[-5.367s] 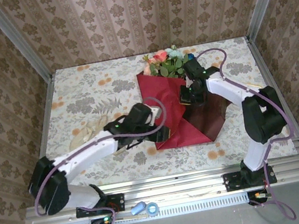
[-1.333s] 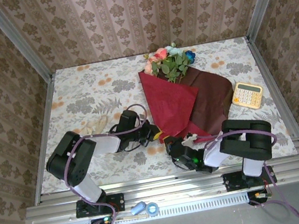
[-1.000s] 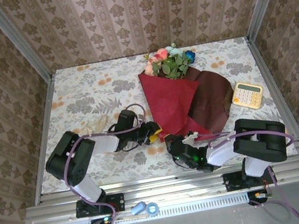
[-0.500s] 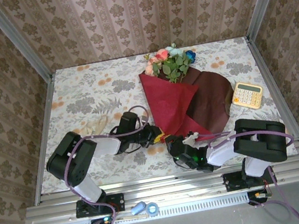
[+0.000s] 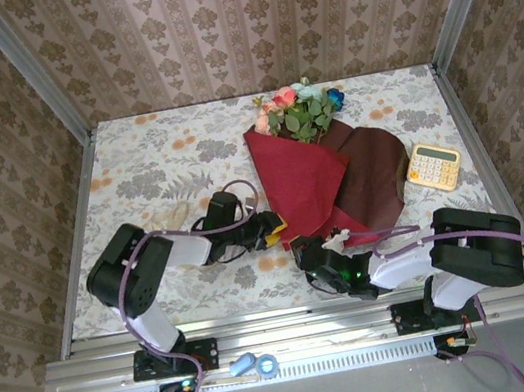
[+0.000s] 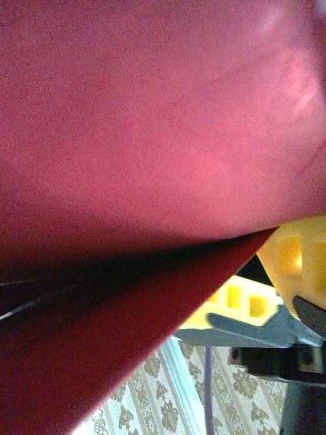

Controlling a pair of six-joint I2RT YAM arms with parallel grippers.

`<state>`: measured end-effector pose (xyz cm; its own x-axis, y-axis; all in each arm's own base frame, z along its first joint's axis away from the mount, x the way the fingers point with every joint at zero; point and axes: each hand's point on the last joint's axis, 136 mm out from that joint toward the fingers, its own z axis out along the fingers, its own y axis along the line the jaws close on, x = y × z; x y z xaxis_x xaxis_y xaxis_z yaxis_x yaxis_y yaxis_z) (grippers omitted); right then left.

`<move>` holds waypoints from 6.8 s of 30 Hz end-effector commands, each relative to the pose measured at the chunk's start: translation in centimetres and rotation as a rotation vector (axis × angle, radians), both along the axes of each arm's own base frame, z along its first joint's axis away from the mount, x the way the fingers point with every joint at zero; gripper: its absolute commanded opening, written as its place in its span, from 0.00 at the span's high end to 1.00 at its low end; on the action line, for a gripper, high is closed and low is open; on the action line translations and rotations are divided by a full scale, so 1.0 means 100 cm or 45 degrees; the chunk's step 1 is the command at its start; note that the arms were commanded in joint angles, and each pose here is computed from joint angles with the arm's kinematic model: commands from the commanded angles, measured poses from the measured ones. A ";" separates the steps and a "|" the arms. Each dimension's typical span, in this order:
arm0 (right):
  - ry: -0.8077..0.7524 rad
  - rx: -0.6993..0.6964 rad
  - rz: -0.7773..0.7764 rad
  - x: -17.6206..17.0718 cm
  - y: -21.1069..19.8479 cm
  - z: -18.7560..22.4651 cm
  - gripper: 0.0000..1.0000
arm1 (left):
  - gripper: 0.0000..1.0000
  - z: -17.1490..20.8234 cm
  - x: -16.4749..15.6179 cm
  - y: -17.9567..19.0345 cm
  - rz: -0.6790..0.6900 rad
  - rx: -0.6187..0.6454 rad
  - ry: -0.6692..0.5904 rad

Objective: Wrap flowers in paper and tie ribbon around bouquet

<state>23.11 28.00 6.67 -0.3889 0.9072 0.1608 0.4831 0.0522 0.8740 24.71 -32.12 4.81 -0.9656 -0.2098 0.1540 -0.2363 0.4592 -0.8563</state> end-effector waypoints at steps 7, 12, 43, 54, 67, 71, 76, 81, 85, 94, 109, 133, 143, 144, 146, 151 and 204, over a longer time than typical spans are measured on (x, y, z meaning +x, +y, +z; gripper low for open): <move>0.208 0.274 -0.185 -0.005 -0.005 -0.001 1.00 | 1.00 -0.007 0.044 0.006 0.080 0.011 -0.076; 0.226 0.267 -0.160 -0.008 -0.003 -0.003 1.00 | 0.64 -0.005 0.056 0.005 0.066 0.038 -0.103; 0.268 0.232 -0.082 -0.012 -0.007 -0.007 1.00 | 1.00 -0.020 0.149 0.026 0.165 0.082 -0.165; 0.279 0.232 -0.049 -0.013 -0.004 -0.009 1.00 | 0.91 -0.024 0.181 0.036 0.202 0.082 -0.170; 0.303 0.234 -0.010 -0.016 0.003 -0.013 1.00 | 0.70 -0.029 0.225 0.044 0.281 0.053 -0.183; 0.306 0.238 -0.007 -0.015 0.003 -0.013 1.00 | 1.00 -0.033 0.237 0.047 0.304 0.036 -0.177; 0.319 0.237 0.005 -0.016 0.003 -0.013 1.00 | 0.97 -0.026 0.258 0.058 0.347 0.032 -0.209; 0.328 0.241 0.016 -0.015 0.005 -0.013 1.00 | 0.80 -0.023 0.271 0.057 0.333 0.034 -0.214; 0.330 0.243 0.023 -0.013 0.006 -0.012 1.00 | 1.00 -0.026 0.280 0.059 0.351 0.023 -0.217; 0.339 0.241 0.040 -0.013 0.010 -0.012 1.00 | 0.89 -0.022 0.297 0.062 0.355 0.024 -0.223; 0.597 0.037 0.201 -0.031 0.014 -0.026 0.58 | 0.53 0.030 0.256 0.102 0.455 0.188 -0.230; 0.741 -0.773 0.487 0.027 -0.275 0.001 0.48 | 0.70 0.013 -0.018 -0.067 -0.205 0.238 -0.071; 0.818 -0.671 0.572 0.028 -0.266 -0.046 0.48 | 0.72 0.006 -0.024 -0.065 -0.211 0.271 -0.061; 0.828 -0.674 0.566 0.025 -0.267 -0.048 0.48 | 0.73 0.005 -0.024 -0.066 -0.213 0.269 -0.061; 0.830 -0.674 0.560 0.024 -0.268 -0.051 0.51 | 0.73 0.003 -0.024 -0.066 -0.214 0.268 -0.055; 0.824 -0.669 0.563 0.028 -0.264 -0.062 0.65 | 0.74 0.001 -0.023 -0.067 -0.213 0.262 -0.050; -0.168 -0.975 1.087 0.079 -0.054 0.131 1.00 | 0.80 -0.014 -0.029 -0.054 -0.152 0.208 -0.093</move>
<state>30.27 20.35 18.23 -0.8981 0.2357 -0.3714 0.0359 0.8808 0.4721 21.09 -38.72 2.82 -0.9946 -0.0412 0.0948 -0.1001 0.6124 -0.7842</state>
